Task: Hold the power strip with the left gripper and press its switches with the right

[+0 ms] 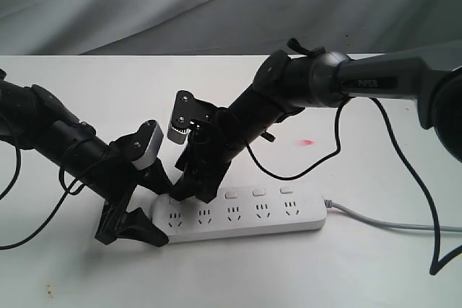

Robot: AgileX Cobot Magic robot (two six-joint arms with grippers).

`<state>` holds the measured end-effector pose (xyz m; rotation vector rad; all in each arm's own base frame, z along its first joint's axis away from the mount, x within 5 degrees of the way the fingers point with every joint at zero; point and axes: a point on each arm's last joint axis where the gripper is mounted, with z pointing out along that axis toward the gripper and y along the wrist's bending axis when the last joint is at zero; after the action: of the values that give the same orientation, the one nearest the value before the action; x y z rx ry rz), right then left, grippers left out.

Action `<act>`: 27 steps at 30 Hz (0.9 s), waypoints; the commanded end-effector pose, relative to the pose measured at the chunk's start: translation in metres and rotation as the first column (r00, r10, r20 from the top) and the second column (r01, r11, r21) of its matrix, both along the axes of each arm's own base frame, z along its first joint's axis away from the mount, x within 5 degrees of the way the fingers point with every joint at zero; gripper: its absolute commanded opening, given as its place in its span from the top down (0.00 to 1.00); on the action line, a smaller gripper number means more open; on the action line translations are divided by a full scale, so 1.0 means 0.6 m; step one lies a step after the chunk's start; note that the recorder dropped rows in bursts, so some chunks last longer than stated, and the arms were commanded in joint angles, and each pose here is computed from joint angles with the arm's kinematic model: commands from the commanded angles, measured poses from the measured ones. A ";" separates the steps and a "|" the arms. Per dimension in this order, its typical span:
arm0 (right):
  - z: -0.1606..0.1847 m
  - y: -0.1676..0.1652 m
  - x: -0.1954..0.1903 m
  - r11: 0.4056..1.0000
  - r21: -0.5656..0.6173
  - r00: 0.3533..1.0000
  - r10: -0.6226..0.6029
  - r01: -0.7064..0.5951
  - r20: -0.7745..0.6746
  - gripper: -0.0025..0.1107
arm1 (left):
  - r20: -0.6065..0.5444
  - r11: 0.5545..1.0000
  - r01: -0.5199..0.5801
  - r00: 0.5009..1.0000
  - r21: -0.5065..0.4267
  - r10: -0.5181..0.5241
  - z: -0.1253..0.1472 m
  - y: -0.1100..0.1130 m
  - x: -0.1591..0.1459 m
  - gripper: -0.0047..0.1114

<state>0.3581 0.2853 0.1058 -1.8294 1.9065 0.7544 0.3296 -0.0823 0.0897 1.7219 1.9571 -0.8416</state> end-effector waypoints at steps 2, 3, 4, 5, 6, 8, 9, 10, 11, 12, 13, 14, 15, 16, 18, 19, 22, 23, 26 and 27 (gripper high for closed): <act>-0.046 -0.015 -0.003 0.990 -0.117 0.997 0.076 -0.072 0.031 0.48 | 0.016 1.000 -0.002 1.000 0.012 0.002 -0.001 -0.002 0.003 0.96; -0.046 -0.015 -0.002 0.991 -0.118 0.997 0.074 -0.069 0.035 0.48 | 0.016 1.000 -0.002 1.000 0.012 0.002 -0.001 -0.002 0.003 0.96; -0.047 -0.009 -0.006 0.990 -0.121 0.996 0.081 -0.075 0.045 0.48 | 0.016 1.000 -0.002 1.000 0.012 0.002 -0.001 -0.002 0.003 0.96; -0.047 -0.004 -0.007 0.989 -0.124 0.995 0.086 -0.078 0.058 0.48 | 0.016 1.000 -0.002 1.000 0.012 0.002 -0.001 -0.002 0.003 0.96; -0.048 0.000 -0.010 0.988 -0.130 0.993 0.094 -0.084 0.072 0.48 | 0.016 1.000 -0.002 1.000 0.012 0.002 -0.001 -0.002 0.003 0.96; -0.050 0.009 -0.015 0.981 -0.162 0.985 0.128 -0.109 0.115 0.48 | 0.016 1.000 -0.002 1.000 0.012 0.002 -0.001 -0.002 0.003 0.96; -0.050 0.008 -0.012 0.981 -0.168 0.984 0.123 -0.101 0.129 0.48 | 0.016 1.000 -0.002 1.000 0.012 0.002 -0.001 -0.002 0.003 0.96; -0.050 0.009 -0.012 0.982 -0.161 0.985 0.116 -0.095 0.125 0.48 | 0.016 1.000 -0.002 1.000 0.012 0.002 -0.001 -0.002 0.003 0.96; -0.047 0.009 -0.012 0.987 -0.138 0.990 0.092 -0.077 0.107 0.48 | 0.016 1.000 -0.002 1.000 0.012 0.002 -0.001 -0.002 0.003 0.96; -0.040 0.008 -0.011 0.991 -0.117 0.993 0.075 -0.064 0.092 0.48 | 0.016 1.000 -0.002 1.000 0.012 0.002 -0.001 -0.002 0.003 0.96; -0.030 0.008 -0.011 0.993 -0.097 0.994 0.070 -0.062 0.081 0.48 | 0.016 1.000 -0.002 1.000 0.012 0.002 -0.001 -0.002 0.003 0.96; -0.006 0.002 -0.007 0.997 -0.058 0.996 0.059 -0.054 0.074 0.48 | 0.016 1.000 -0.002 1.000 0.012 0.002 -0.001 -0.002 0.003 0.96; 0.022 -0.005 -0.002 0.998 -0.034 0.995 0.049 -0.046 0.091 0.48 | 0.016 1.000 -0.002 1.000 0.012 0.002 -0.001 -0.002 0.003 0.96; 0.034 -0.010 0.000 0.999 -0.026 0.994 0.048 -0.046 0.096 0.48 | 0.016 1.000 -0.002 1.000 0.012 0.002 -0.001 -0.002 0.003 0.96; 0.066 -0.029 0.008 0.999 -0.005 0.994 0.037 -0.036 0.104 0.48 | 0.016 1.000 -0.002 1.000 0.012 0.002 -0.001 -0.002 0.003 0.96; 0.078 -0.042 0.012 0.999 0.003 0.995 0.033 -0.034 0.095 0.48 | 0.016 1.000 -0.002 1.000 0.012 0.002 -0.001 -0.002 0.003 0.96; 0.079 -0.051 0.014 0.999 0.010 0.997 0.032 -0.033 0.070 0.48 | 0.016 1.000 -0.002 1.000 0.012 0.002 -0.001 -0.002 0.003 0.96; 0.076 -0.051 0.013 0.999 0.009 0.997 0.036 -0.036 0.062 0.48 | 0.016 1.000 -0.002 1.000 0.012 0.002 -0.001 -0.002 0.003 0.96; 0.063 -0.050 0.012 0.999 0.001 0.998 0.042 -0.042 0.043 0.48 | 0.016 1.000 -0.002 1.000 0.012 0.002 -0.001 -0.002 0.003 0.96; 0.059 -0.050 0.013 0.999 -0.001 0.998 0.042 -0.042 0.038 0.48 | 0.016 1.000 -0.002 1.000 0.012 0.002 -0.001 -0.002 0.003 0.96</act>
<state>0.3678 0.2556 0.1486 -1.8590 1.8407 0.6986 0.3297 -0.0822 0.0897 1.7217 1.9577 -0.8398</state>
